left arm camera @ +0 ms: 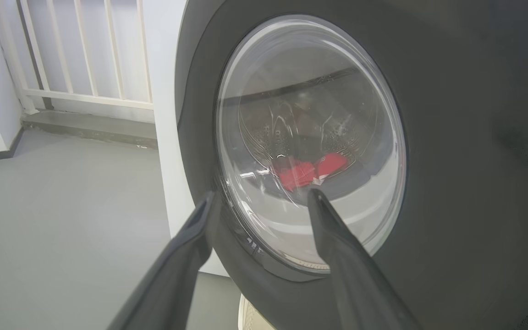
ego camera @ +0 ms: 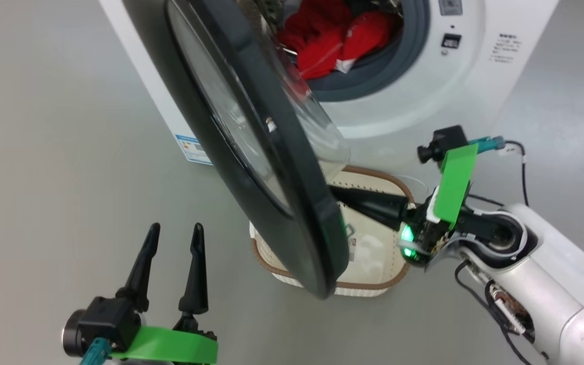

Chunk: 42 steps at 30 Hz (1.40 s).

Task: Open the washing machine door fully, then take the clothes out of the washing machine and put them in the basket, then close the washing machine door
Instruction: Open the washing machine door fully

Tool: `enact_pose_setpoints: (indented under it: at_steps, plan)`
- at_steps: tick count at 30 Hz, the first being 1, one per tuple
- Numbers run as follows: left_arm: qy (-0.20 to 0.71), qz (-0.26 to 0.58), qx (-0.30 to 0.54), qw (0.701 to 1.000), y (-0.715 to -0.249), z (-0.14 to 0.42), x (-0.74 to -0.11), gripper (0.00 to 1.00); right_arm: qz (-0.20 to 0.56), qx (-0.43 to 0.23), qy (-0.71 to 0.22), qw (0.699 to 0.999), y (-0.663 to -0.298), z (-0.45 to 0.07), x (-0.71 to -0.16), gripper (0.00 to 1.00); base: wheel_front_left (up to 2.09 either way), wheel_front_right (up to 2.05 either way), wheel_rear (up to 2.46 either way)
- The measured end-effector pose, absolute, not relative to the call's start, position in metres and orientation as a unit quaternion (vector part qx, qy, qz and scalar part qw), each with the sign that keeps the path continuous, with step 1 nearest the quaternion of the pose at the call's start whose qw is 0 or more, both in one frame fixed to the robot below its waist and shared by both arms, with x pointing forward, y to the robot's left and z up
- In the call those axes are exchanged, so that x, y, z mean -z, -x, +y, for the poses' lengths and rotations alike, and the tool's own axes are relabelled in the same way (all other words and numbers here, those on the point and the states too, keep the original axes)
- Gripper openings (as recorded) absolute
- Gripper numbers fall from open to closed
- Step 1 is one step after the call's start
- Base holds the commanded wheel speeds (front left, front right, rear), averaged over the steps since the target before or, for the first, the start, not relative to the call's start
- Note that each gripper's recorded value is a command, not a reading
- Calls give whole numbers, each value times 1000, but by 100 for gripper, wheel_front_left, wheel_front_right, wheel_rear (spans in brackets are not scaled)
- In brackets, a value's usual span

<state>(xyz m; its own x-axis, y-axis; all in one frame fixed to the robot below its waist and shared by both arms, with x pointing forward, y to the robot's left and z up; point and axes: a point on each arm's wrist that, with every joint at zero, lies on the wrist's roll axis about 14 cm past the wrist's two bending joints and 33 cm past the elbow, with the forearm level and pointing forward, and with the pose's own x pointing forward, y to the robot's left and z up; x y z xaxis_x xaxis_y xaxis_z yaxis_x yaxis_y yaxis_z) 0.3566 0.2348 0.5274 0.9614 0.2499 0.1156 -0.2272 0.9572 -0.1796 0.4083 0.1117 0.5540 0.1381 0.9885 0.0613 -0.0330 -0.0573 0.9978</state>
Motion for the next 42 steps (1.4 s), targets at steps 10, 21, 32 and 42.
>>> enact_pose_setpoints:
  at_steps: [10, 21, 32, 42]
  plan:
    - [80, -76, -159, 981, -327, 257, -531, 100, 473, -518, -512, 495, -371, 145, -561, 0, 0, 0, 0]
    - [76, -80, -200, 973, -297, 280, -532, 100, 504, -539, -488, 466, -343, 175, -562, 0, 0, 0, 0]
    - [71, -83, -222, 969, -283, 292, -534, 100, 527, -555, -466, 444, -320, 193, -559, 0, 0, 0, 0]
    - [71, -78, -227, 968, -278, 292, -530, 100, 538, -557, -457, 438, -313, 197, -555, 0, 0, 0, 0]
